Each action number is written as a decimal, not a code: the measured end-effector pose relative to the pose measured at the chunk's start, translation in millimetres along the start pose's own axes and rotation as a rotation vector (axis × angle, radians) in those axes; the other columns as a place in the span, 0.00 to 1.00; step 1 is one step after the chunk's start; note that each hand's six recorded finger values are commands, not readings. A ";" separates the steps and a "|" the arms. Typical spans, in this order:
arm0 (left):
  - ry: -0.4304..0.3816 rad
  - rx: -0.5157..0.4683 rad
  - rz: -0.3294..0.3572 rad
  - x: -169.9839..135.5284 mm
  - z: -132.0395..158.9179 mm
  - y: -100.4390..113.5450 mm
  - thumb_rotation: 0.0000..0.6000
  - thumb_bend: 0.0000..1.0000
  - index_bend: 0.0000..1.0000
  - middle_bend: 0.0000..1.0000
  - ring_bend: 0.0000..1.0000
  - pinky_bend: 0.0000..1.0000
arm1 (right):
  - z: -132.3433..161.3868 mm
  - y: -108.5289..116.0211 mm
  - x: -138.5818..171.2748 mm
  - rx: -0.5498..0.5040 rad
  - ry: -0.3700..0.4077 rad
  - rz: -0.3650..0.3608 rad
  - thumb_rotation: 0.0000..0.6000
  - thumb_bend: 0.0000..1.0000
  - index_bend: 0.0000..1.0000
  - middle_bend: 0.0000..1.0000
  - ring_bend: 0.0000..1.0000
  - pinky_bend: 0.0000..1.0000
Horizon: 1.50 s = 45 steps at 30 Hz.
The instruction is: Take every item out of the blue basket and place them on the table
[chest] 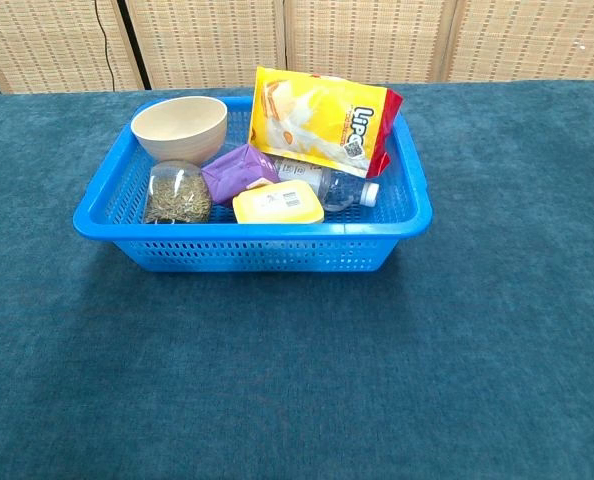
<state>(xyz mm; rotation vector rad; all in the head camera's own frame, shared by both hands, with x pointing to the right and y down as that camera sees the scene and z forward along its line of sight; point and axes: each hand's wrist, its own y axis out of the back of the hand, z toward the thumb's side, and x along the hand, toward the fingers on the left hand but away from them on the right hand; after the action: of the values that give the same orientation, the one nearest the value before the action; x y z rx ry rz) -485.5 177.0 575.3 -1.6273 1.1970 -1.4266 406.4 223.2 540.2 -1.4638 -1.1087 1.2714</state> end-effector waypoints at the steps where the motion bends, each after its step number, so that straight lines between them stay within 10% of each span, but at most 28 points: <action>1: 0.001 0.000 -0.001 -0.1 -0.6 0.1 1.00 0.23 0.00 0.00 0.00 0.00 | -0.1 -0.2 0.3 0.000 -0.001 0.005 1.00 0.00 0.00 0.00 0.00 0.00; 20: -0.223 0.019 -0.052 54.3 88.6 -10.0 1.00 0.23 0.10 0.03 0.02 0.00 | -6.0 -0.6 -2.1 -0.018 -0.025 0.048 1.00 0.00 0.00 0.00 0.00 0.00; 28: -0.266 0.118 -0.140 98.0 148.1 -44.0 1.00 0.24 0.26 0.13 0.20 0.08 | -12.1 -2.4 -5.1 -0.028 -0.045 0.061 1.00 0.00 0.00 0.00 0.00 0.00; 45: -0.312 0.197 -0.136 128.0 219.4 -89.4 1.00 0.30 0.38 0.23 0.25 0.12 | -20.2 -5.7 -9.7 -0.043 -0.070 0.083 1.00 0.00 0.00 0.00 0.00 0.00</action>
<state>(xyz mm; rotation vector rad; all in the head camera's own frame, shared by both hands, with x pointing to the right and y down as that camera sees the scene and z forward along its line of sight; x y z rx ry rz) -253.8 71.4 662.7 -1.7400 0.7588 -1.2677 425.2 213.8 549.6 -1.5208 -1.1374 1.3734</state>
